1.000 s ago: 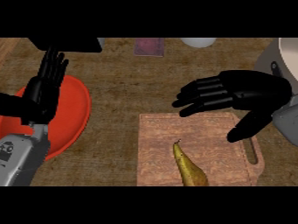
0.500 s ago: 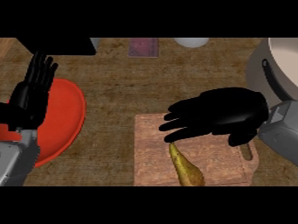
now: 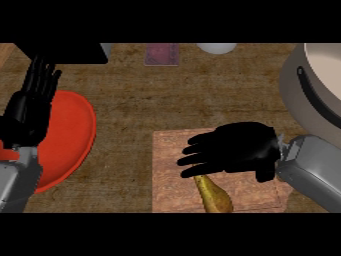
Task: Pick the pear from the cutting board and place it in the pot
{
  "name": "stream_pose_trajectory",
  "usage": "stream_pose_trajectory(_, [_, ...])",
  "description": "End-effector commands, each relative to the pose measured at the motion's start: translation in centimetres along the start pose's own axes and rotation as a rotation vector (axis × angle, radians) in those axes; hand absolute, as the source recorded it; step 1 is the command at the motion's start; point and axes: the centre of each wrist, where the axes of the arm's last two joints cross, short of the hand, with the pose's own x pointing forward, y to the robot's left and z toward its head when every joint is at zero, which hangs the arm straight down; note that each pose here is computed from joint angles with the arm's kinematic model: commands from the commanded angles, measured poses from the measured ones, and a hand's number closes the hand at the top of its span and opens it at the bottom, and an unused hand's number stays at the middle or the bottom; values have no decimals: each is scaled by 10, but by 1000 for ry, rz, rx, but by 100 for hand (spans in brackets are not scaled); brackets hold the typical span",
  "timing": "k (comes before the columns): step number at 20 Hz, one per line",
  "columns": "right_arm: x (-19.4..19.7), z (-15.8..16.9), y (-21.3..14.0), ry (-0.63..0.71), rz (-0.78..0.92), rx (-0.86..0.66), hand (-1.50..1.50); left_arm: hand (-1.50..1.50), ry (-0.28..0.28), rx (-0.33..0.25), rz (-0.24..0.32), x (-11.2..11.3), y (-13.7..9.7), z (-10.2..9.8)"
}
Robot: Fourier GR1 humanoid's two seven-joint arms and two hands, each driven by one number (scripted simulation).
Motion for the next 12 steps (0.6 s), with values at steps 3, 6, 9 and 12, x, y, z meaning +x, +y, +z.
stream_pose_trajectory(3, [-4, -7, 24, -35, -31, 56, -150, 0, -12, -13, -4, -3, -2, 14])
stream_pose_trajectory(6, [-1, -12, 32, -56, -32, 36, -150, 0, -1, -16, -10, 8, 10, -2])
stream_pose_trajectory(9, [3, -15, 19, -91, -14, 12, -150, 0, 2, -26, 5, 9, 2, -3])
stream_pose_trajectory(12, [0, -30, 35, -80, -5, 4, -150, 0, -4, -1, 4, 0, -5, 4])
